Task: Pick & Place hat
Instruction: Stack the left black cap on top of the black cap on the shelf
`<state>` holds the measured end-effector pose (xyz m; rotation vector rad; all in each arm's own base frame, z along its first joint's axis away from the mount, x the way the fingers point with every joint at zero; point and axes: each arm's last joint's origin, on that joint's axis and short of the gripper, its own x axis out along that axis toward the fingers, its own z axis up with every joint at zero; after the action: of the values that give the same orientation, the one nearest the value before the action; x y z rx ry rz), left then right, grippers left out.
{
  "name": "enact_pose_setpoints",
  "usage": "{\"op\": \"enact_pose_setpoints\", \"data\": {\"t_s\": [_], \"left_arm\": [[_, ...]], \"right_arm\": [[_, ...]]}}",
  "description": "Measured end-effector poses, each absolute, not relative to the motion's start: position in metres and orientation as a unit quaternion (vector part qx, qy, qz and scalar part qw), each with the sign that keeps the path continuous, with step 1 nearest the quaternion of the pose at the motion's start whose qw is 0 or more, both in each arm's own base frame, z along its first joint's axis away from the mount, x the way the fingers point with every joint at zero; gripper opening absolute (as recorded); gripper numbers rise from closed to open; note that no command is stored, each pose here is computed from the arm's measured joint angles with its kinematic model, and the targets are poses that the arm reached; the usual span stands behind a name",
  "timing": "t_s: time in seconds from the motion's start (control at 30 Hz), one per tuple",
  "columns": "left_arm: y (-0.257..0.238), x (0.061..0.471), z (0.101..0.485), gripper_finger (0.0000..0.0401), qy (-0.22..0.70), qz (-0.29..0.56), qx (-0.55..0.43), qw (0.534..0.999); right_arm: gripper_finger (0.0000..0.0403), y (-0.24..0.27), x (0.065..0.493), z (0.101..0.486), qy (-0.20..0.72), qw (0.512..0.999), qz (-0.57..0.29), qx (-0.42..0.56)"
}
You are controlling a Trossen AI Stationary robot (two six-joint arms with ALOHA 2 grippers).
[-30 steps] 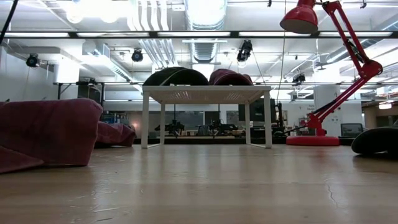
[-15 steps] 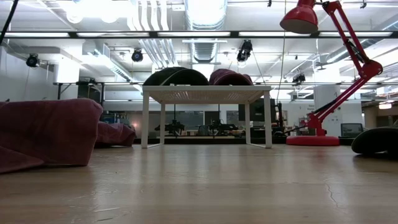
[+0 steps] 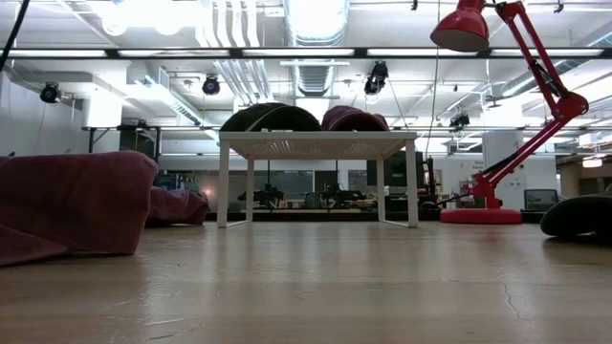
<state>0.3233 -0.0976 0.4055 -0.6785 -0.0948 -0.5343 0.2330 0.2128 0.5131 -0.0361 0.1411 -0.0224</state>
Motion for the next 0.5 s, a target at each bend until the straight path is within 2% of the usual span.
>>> {"op": "enact_pose_setpoints", "data": {"t_s": [0.27, 0.5], "left_arm": [[-0.081, 0.295, 0.426, 0.0008, -0.033, -0.265, -0.307, 0.914], [-0.061, 0.255, 0.447, 0.0009, -0.027, -0.241, -0.293, 0.925]], "right_arm": [[0.0151, 0.197, 0.216, 0.518, 0.092, 0.996, -0.004, -0.011], [0.0179, 0.179, 0.199, 0.528, 0.091, 0.996, -0.005, -0.014]]}}
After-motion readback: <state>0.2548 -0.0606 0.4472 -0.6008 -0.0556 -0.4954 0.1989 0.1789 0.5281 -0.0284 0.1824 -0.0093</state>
